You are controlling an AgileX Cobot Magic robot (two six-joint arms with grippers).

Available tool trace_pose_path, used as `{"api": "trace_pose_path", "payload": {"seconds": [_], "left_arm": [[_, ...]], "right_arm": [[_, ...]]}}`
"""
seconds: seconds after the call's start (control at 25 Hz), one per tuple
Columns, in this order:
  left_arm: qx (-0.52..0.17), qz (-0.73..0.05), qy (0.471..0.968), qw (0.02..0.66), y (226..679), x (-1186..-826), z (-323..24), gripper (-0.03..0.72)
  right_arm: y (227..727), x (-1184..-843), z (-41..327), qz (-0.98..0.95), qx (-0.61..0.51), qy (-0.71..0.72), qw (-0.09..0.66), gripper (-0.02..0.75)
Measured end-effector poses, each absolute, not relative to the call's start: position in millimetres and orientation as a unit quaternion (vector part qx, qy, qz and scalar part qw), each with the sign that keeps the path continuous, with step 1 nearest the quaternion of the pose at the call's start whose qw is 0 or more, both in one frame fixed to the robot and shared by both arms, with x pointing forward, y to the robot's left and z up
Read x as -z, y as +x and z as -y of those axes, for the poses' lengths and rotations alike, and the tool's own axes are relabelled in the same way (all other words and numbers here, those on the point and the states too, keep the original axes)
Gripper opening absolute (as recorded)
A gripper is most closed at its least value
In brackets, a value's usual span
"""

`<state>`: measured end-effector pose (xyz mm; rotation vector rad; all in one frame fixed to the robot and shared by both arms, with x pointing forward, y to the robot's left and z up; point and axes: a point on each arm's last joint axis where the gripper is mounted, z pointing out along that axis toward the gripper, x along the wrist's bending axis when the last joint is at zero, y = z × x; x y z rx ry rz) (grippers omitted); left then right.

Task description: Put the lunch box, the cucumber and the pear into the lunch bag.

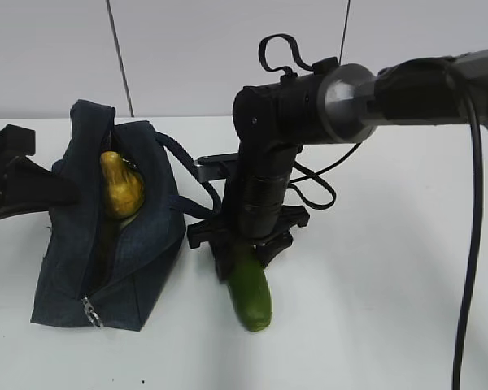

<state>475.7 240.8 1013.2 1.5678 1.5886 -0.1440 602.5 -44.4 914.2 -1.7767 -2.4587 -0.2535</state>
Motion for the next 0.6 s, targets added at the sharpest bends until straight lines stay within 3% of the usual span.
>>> {"api": "trace_pose_path", "payload": {"seconds": [0.16,0.44,0.6], "left_arm": [[0.058,-0.638,0.631,0.437,475.7,-1013.2,-240.8,-0.015],[0.057,-0.638,0.631,0.438,475.8,-1013.2,-240.9,-0.015],[0.056,-0.639,0.63,0.438,476.0,-1013.2,-241.1,-0.015]], "right_arm": [[605.2,-920.5,44.6,0.813,0.075,-0.576,0.041,0.422],[621.4,-953.8,52.6,0.841,0.033,-0.538,-0.037,0.407],[641.1,-982.1,64.4,0.844,0.027,-0.521,-0.124,0.407]]}}
